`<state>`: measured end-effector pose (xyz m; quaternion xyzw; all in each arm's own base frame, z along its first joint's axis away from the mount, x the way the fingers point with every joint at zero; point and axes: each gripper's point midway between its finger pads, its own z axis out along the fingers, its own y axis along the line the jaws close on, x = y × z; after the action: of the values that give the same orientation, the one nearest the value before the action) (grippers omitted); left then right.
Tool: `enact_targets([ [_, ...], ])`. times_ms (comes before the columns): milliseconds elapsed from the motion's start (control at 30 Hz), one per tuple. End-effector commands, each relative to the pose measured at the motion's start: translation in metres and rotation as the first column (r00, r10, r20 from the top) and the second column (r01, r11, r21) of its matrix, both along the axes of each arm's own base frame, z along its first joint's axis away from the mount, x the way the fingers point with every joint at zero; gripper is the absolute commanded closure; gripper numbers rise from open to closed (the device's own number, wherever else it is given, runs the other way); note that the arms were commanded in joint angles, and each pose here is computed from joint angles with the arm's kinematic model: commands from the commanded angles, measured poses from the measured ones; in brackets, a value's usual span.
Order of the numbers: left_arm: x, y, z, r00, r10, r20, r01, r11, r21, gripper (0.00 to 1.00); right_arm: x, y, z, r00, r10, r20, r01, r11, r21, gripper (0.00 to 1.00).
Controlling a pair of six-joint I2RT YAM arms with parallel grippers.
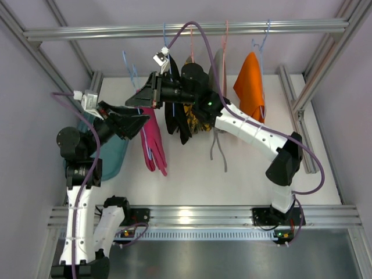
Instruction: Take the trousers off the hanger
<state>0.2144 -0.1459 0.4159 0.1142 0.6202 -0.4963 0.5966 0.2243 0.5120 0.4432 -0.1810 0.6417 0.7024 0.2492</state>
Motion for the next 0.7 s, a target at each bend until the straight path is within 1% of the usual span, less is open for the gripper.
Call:
enact_targets([
  [0,-0.001,0.022,0.013,0.964,0.192,0.185,-0.212,0.973,0.095,0.33,-0.01,-0.024,0.085,0.997,-0.024,0.079,0.007,0.979,0.202,1.0],
  [67,-0.006,0.029,0.002,0.955,0.242,0.174,-0.264,0.957,0.121,0.31,-0.01,-0.026,0.089,0.997,-0.023,0.071,0.008,0.978,0.209,1.0],
  [100,-0.004,0.034,-0.001,0.942,0.277,0.191,-0.305,0.942,0.139,0.28,-0.011,-0.029,0.093,0.998,-0.023,0.064,0.008,0.976,0.217,1.0],
  [167,-0.008,0.038,-0.014,0.938,0.3,0.176,-0.329,0.928,0.174,0.26,-0.01,-0.032,0.097,0.998,-0.032,0.059,0.018,0.974,0.225,1.0],
  [200,-0.01,0.04,-0.02,0.935,0.308,0.177,-0.339,0.921,0.191,0.23,-0.01,-0.033,0.099,0.998,-0.033,0.056,0.019,0.974,0.227,1.0],
  [233,-0.017,0.042,-0.021,0.924,0.318,0.214,-0.361,0.909,0.207,0.21,-0.011,-0.035,0.103,0.998,-0.035,0.059,0.02,0.972,0.236,1.0],
  [300,-0.022,0.044,-0.04,0.927,0.318,0.196,-0.361,0.898,0.251,0.21,-0.01,-0.037,0.107,0.997,-0.042,0.061,0.026,0.969,0.245,1.0],
  [367,-0.03,0.048,-0.049,0.915,0.332,0.227,-0.388,0.878,0.281,0.2,-0.01,-0.041,0.114,0.997,-0.047,0.066,0.029,0.965,0.26,1.0],
  [433,-0.033,0.05,-0.067,0.92,0.329,0.215,-0.385,0.861,0.332,0.21,-0.006,-0.045,0.121,0.996,-0.059,0.071,0.037,0.962,0.272,1.0],
  [500,-0.04,0.052,-0.072,0.912,0.334,0.239,-0.402,0.846,0.35,0.21,-0.004,-0.047,0.125,0.995,-0.066,0.074,0.043,0.959,0.28,1.0],
  [533,-0.042,0.053,-0.081,0.917,0.335,0.217,-0.394,0.843,0.365,0.21,-0.002,-0.05,0.129,0.994,-0.073,0.081,0.047,0.957,0.288,1.0],
  [633,-0.049,0.051,-0.089,0.923,0.321,0.211,-0.38,0.845,0.376,0.21,-0.001,-0.053,0.135,0.993,-0.082,0.09,0.051,0.952,0.303,1.0],
  [667,-0.053,0.045,-0.09,0.933,0.278,0.227,-0.348,0.854,0.386,0.22,-0.001,-0.053,0.135,0.993,-0.083,0.088,0.053,0.952,0.302,1.0],
])
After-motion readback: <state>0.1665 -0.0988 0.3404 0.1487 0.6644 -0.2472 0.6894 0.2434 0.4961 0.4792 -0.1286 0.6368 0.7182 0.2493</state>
